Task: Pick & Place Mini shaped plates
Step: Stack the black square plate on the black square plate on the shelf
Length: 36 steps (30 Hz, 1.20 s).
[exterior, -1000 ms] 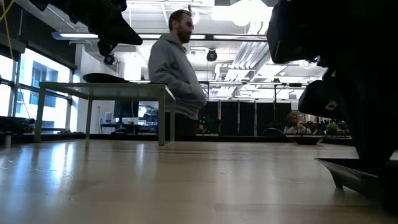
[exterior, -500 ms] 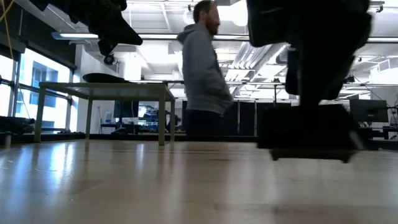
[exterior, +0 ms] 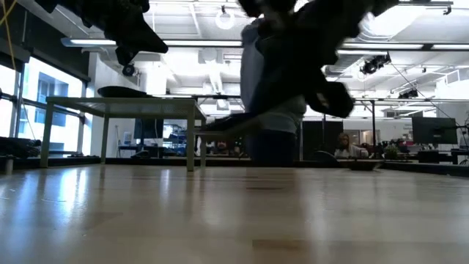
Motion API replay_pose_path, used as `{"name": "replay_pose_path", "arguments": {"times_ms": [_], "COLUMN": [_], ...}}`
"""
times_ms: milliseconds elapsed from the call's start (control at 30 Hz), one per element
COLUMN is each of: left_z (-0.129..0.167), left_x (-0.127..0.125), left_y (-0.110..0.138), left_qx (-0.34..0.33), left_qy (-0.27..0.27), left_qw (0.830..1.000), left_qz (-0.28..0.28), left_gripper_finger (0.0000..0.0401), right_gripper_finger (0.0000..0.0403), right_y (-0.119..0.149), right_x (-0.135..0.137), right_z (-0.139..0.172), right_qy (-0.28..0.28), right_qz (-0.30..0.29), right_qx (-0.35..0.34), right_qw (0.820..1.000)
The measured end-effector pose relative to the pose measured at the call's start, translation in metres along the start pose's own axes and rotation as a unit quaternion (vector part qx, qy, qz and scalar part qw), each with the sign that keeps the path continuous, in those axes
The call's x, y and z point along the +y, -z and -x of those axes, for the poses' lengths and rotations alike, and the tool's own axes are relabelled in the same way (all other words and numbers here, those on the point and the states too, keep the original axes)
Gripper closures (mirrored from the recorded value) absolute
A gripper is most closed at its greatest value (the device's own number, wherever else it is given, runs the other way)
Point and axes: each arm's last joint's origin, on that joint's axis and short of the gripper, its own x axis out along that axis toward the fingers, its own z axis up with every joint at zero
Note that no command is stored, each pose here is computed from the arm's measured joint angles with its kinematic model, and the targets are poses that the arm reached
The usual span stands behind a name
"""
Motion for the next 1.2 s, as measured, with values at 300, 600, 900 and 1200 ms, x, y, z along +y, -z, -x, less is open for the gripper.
{"name": "replay_pose_path", "arguments": {"times_ms": [300, 600, 900, 1200], "left_z": [0.0, 0.0, -0.001, -0.002], "left_x": [0.0, 0.001, 0.003, 0.003], "left_y": [0.0, 0.003, 0.007, 0.008], "left_qx": [-0.001, 0.013, 0.039, 0.043], "left_qy": [-0.004, -0.01, -0.019, -0.019], "left_qw": [1.0, 1.0, 0.999, 0.999], "left_qz": [0.0, -0.001, -0.003, -0.002], "left_gripper_finger": [0.0401, 0.0401, 0.0401, 0.0401], "right_gripper_finger": [0.0401, 0.0402, 0.039, 0.0318], "right_y": [-0.064, -0.084, -0.083, -0.09], "right_x": [-0.024, -0.048, -0.054, -0.05], "right_z": [-0.014, -0.054, -0.066, -0.053], "right_qy": [0.015, -0.007, -0.012, -0.037], "right_qz": [-0.094, -0.172, -0.18, -0.114], "right_qx": [-0.145, -0.149, -0.13, -0.076], "right_qw": [0.985, 0.974, 0.975, 0.99]}}
